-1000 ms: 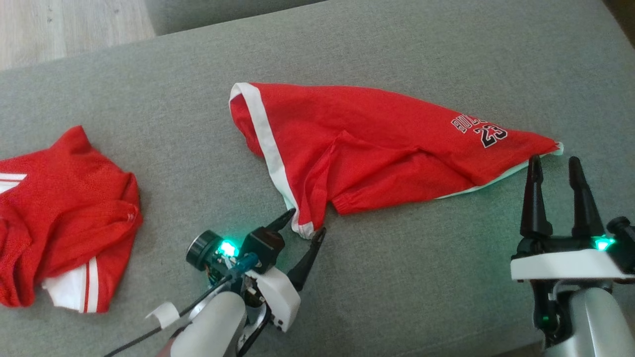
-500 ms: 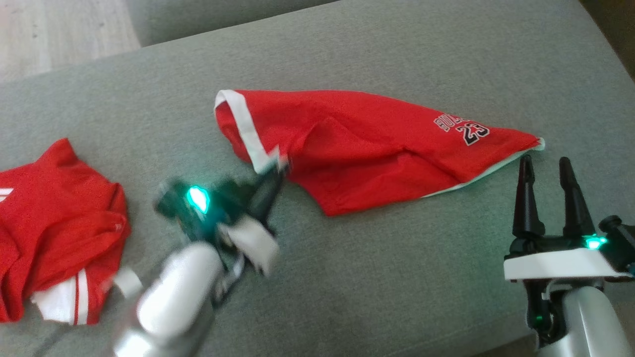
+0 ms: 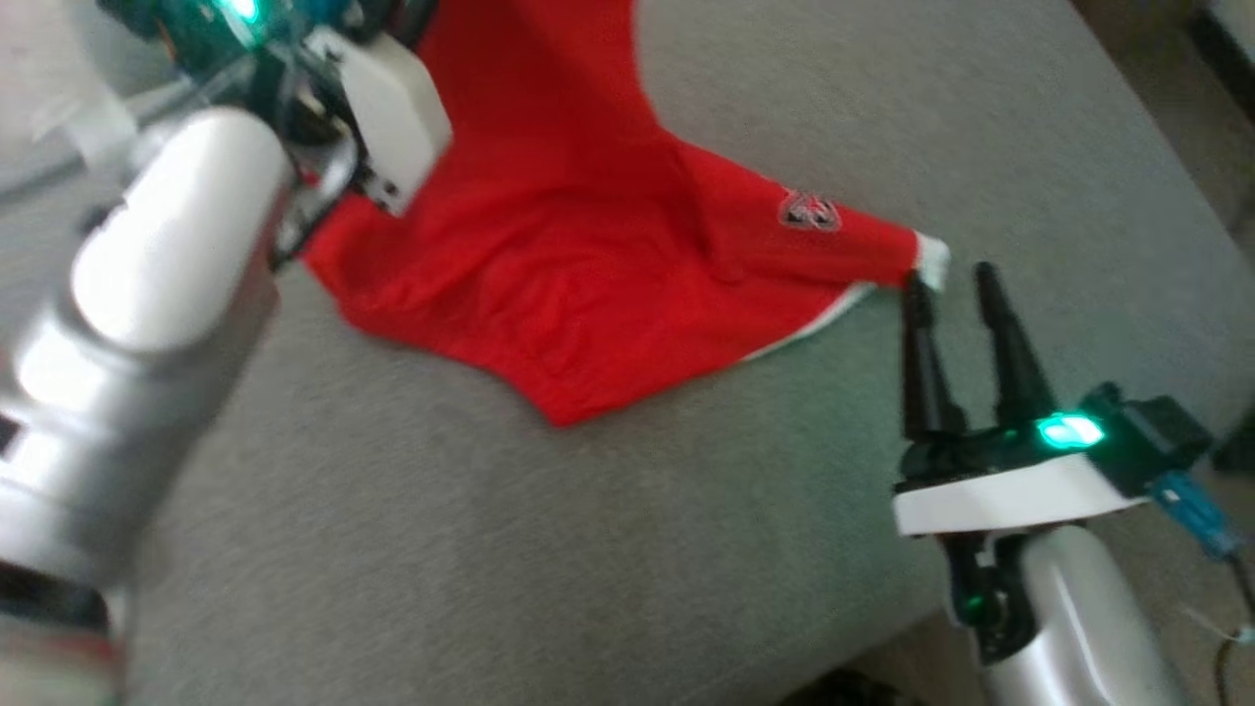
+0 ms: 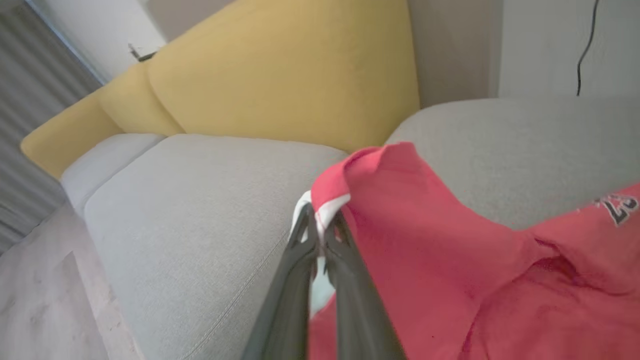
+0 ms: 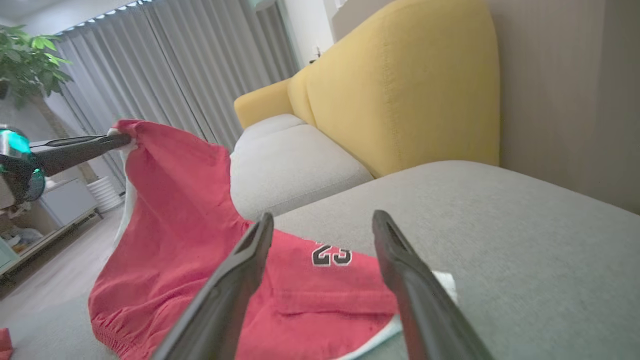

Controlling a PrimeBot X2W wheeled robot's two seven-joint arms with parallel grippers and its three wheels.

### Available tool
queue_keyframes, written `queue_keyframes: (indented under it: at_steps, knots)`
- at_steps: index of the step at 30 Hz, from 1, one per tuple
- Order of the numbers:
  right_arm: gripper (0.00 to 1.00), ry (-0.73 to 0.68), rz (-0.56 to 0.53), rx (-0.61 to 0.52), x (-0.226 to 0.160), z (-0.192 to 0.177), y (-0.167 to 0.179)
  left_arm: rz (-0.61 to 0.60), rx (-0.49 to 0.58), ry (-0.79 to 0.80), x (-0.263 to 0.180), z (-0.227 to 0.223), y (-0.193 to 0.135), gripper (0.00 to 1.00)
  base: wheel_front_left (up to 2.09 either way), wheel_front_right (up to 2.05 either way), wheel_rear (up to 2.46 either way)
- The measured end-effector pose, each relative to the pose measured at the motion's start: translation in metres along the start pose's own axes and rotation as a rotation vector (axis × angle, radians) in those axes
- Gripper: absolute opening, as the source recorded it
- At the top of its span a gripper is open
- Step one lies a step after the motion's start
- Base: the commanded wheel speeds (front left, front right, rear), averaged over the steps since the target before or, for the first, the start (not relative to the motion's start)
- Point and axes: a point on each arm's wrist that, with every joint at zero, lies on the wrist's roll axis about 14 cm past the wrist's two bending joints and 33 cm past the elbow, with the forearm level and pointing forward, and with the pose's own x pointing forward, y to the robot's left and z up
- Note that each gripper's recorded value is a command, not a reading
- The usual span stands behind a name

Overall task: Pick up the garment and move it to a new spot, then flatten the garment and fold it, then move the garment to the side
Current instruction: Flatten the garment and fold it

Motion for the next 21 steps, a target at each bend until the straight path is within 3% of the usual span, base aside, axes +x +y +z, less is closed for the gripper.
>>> queue_keyframes:
  at_steps: [4, 8, 9, 10, 14, 21]
  knots:
    - [1.00, 0.031, -0.001, 0.022, -0.006, -0.008, 0.004, -0.042, 0.088, 0.103, 0.027, -0.020, 0.005, 0.00, 0.00, 0.00, 0.00]
    - [1.00, 0.055, -0.013, 0.033, -0.011, -0.014, 0.004, -0.014, 0.146, 0.141, 0.053, -0.028, 0.033, 0.00, 0.00, 0.00, 0.00]
    - [1.00, 0.060, -0.020, 0.033, -0.012, -0.015, 0.003, 0.001, 0.145, 0.132, 0.060, -0.026, 0.041, 0.27, 0.00, 0.00, 0.00]
    - [1.00, 0.066, -0.027, 0.034, -0.013, -0.016, 0.001, 0.016, 0.141, 0.114, 0.067, -0.022, 0.049, 1.00, 0.00, 0.00, 0.00]
    - [1.00, 0.098, -0.058, 0.026, -0.014, -0.025, -0.007, 0.054, 0.125, 0.001, 0.092, -0.004, 0.065, 1.00, 0.00, 0.00, 0.00]
    - [1.00, 0.105, -0.054, 0.014, -0.005, -0.030, -0.009, 0.033, 0.080, -0.119, 0.097, -0.001, 0.047, 1.00, 0.00, 0.00, 0.00]
